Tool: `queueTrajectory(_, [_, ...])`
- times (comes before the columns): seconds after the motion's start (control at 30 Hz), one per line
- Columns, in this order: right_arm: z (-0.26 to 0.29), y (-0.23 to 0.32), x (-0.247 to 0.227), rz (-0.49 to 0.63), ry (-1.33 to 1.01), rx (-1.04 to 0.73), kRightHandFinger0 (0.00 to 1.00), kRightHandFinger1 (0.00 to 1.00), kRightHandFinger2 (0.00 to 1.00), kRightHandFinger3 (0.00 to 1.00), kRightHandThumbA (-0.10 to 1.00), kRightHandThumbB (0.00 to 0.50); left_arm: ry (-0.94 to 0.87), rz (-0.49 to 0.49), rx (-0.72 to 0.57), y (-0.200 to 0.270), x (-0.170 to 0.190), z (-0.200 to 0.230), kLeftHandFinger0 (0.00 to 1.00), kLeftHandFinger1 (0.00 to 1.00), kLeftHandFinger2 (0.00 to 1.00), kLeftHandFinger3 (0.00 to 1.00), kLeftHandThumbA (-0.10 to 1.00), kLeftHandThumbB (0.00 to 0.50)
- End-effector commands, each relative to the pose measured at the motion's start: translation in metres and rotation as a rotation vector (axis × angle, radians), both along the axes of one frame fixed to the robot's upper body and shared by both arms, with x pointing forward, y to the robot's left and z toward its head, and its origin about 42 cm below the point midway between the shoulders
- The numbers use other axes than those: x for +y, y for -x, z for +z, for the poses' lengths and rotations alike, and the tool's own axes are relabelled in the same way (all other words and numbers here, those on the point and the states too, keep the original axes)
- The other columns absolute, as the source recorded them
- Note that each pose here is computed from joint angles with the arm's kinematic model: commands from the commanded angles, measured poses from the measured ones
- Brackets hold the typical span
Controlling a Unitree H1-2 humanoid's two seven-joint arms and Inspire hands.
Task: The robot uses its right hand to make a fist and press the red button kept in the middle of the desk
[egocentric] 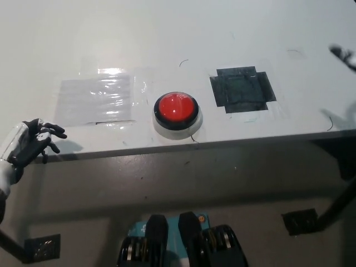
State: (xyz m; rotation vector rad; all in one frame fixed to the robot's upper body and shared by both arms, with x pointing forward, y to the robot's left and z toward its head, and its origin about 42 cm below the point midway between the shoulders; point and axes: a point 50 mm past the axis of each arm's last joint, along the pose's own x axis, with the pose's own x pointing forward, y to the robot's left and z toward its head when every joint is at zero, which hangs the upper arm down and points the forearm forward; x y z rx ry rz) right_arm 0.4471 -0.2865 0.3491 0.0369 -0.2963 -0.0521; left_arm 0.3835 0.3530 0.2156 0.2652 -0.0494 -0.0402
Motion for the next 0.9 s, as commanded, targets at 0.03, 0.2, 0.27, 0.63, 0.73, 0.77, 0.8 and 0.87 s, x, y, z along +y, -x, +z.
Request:
queueTrajectory(0.03, [0.062,-0.018,0.033,0.103,0.051,-0.122,0.0,0.0,0.33,0.4,1.0,0.093,-0.028,-0.011,-0.035,-0.004,0.005,0.018,0.2,0.33,0.47,0.61,0.48,0.0])
queueTrajectory(0.2, [0.094,-0.032,0.067,0.182,0.065,-0.176,0.0,0.0,0.33,0.41,1.0,0.123,-0.022,-0.012,-0.033,-0.006,0.006,0.016,0.19,0.32,0.46,0.6,0.48,0.0])
queueTrajectory(0.27, [0.111,-0.04,0.093,0.232,0.051,-0.206,0.0,0.0,0.32,0.4,1.0,0.105,-0.024,-0.015,-0.031,-0.006,0.006,0.016,0.19,0.32,0.46,0.61,0.48,0.0])
queueTrajectory(0.63, [0.115,-0.06,0.177,0.364,-0.009,-0.18,0.0,0.0,0.3,0.35,1.0,0.196,-0.036,-0.024,-0.033,-0.01,0.001,0.019,0.23,0.33,0.48,0.62,0.5,0.0])
queueTrajectory(0.73, [0.107,-0.062,0.209,0.42,-0.029,-0.159,0.0,0.0,0.29,0.34,1.0,0.193,-0.037,-0.027,-0.034,-0.011,0.0,0.021,0.23,0.34,0.48,0.62,0.49,0.0])
queueTrajectory(0.77, [0.103,-0.062,0.221,0.453,-0.039,-0.155,0.0,0.0,0.29,0.34,1.0,0.179,-0.038,-0.028,-0.033,-0.012,-0.002,0.023,0.23,0.34,0.48,0.62,0.49,0.0])
queueTrajectory(0.8, [0.099,-0.063,0.227,0.472,-0.051,-0.149,0.0,0.0,0.3,0.36,1.0,0.177,-0.038,-0.029,-0.034,-0.012,-0.002,0.023,0.23,0.34,0.48,0.62,0.49,0.0])
queueTrajectory(0.87, [0.092,-0.063,0.237,0.49,-0.059,-0.136,0.0,0.0,0.35,0.38,1.0,0.187,-0.038,-0.033,-0.036,-0.013,-0.002,0.022,0.22,0.34,0.48,0.61,0.5,0.0])
